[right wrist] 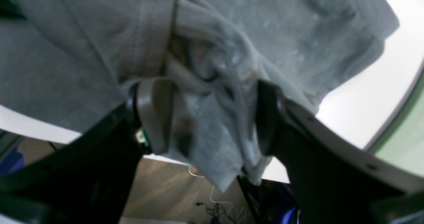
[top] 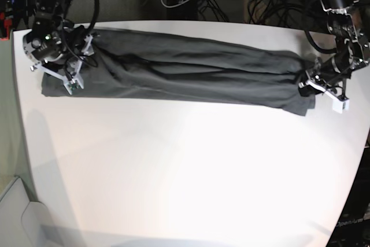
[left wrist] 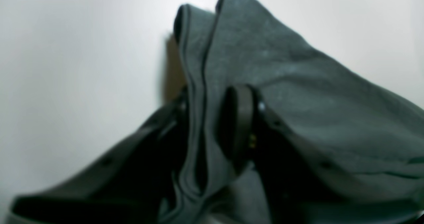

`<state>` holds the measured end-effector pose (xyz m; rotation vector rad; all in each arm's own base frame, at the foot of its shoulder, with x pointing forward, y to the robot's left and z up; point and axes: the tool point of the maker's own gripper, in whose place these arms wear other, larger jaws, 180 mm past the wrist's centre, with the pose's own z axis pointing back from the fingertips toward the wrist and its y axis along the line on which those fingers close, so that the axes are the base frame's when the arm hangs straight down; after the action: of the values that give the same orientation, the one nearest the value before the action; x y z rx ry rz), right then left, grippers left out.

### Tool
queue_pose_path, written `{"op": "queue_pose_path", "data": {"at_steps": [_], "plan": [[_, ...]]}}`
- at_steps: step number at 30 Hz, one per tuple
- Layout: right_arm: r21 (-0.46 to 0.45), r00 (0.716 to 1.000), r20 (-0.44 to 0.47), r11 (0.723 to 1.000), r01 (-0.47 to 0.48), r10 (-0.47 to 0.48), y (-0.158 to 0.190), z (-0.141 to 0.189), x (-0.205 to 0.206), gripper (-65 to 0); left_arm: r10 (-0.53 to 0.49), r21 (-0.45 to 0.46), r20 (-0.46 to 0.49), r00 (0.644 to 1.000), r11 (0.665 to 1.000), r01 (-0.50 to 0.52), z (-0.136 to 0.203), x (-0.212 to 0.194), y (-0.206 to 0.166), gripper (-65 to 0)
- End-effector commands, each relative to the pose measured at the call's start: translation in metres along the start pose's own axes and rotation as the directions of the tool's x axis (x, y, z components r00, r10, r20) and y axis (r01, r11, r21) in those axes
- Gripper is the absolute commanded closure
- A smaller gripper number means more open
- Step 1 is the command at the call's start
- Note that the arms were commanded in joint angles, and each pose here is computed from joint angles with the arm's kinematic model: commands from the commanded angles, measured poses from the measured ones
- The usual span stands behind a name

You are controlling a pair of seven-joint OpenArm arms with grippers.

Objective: Layout the t-shirt on the table in an organized manner, then fold the t-shirt properly
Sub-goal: 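Lift the shirt end with the left gripper and carry it toward the right gripper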

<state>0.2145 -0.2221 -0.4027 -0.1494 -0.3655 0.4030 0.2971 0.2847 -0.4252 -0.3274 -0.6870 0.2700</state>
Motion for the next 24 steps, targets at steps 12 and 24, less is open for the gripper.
{"op": "queue_pose_path", "data": {"at_steps": [12, 24], "plan": [[-0.022, 1.0, 0.029, 1.0, -0.004, 0.005, -0.007, 0.005, 0.007, -38.1, -0.154, -0.015, 0.111, 0.982, 0.988, 0.156, 0.024, 0.049, -0.037, -0.2], [-0.024, 1.0, 0.027, 1.0, -0.005, 0.006, -0.008, 0.005, 0.007, -38.1, -0.229, -0.165, 0.158, 0.96, 0.953, 0.254, 0.035, 0.049, -0.165, -0.1]]}}
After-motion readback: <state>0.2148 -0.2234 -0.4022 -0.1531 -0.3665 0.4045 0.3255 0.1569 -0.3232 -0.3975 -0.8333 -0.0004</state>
